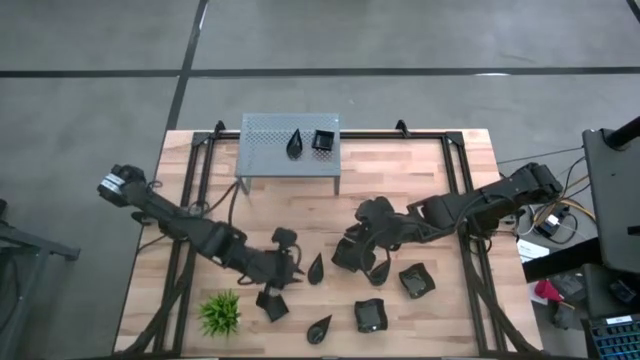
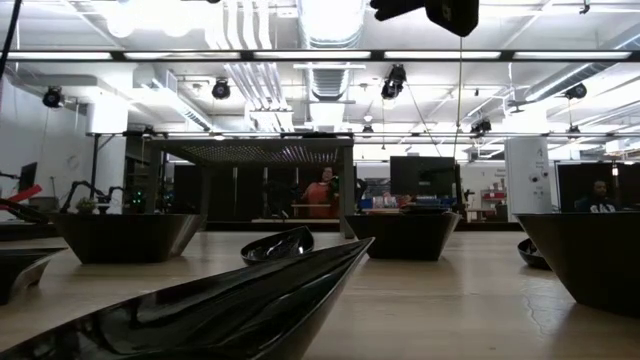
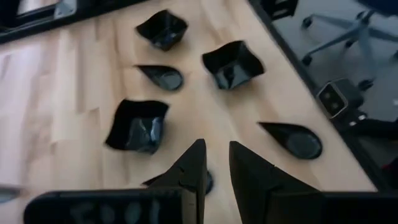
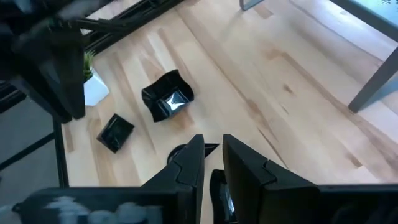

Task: Pick & Place Mini shaped plates
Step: Stack the middle left drop-shaped plate on the other drop plate on the shelf

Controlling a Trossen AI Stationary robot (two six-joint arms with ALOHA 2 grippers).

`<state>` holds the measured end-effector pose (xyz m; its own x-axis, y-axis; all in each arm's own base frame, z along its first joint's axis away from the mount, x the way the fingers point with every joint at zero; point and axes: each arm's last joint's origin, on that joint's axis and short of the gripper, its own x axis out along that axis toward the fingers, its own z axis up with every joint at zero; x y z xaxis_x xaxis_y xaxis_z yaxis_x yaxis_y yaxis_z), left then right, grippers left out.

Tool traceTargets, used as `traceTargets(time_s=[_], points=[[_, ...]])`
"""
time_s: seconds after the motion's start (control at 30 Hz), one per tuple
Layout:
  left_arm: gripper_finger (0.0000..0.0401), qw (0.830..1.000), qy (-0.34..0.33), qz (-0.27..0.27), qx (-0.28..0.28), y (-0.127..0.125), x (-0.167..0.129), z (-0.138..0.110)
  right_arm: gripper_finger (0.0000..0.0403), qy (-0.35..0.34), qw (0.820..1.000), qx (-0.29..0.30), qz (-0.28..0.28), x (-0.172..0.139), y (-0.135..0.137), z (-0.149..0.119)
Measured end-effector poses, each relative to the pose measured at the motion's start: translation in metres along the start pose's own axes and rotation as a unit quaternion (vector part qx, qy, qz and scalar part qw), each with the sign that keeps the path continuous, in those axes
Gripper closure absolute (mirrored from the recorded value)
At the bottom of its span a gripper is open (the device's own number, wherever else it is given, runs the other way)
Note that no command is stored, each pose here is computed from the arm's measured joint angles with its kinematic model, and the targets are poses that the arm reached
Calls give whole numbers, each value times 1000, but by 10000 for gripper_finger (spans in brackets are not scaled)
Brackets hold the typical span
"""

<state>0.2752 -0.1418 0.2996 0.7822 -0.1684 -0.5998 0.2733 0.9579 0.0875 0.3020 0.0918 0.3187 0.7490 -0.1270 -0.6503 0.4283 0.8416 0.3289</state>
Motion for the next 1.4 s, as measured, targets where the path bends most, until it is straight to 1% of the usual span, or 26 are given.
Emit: traceTargets(time_s=[0.07,0.23,0.4,0.57,0.83,0.9,0.97,1.03,1.1,1.23,1.4], points=[[336,1000,-4,-6,-2,-6,7,-9,346,1,1000,-1,0,0,0,0],[337,999,-18,-9,-36,-11,28,-30,346,2,1000,4,0,0,0,-1],[337,999,-14,-8,-30,-17,57,-47,346,7,1000,9,-4,0,-1,-2],[337,999,30,-4,-20,-23,86,-64,346,11,1000,8,-8,0,-2,-2],[337,998,67,1,-16,-30,120,-75,346,11,1000,16,-9,0,-2,-2],[337,997,73,3,-35,-31,124,-75,346,13,1000,18,-10,0,-2,-3],[337,994,76,8,-75,-31,126,-76,346,14,1000,19,-11,0,-2,-3],[337,993,81,14,-90,-29,127,-78,346,14,1000,21,-11,0,-2,-3],[337,993,79,24,-89,-29,127,-77,346,15,999,28,-12,0,-2,-3],[337,994,74,53,-64,-27,126,-76,346,15,999,28,-13,0,-3,-3],[337,993,91,57,-53,-26,128,-82,346,15,999,28,-13,0,-3,-3]])
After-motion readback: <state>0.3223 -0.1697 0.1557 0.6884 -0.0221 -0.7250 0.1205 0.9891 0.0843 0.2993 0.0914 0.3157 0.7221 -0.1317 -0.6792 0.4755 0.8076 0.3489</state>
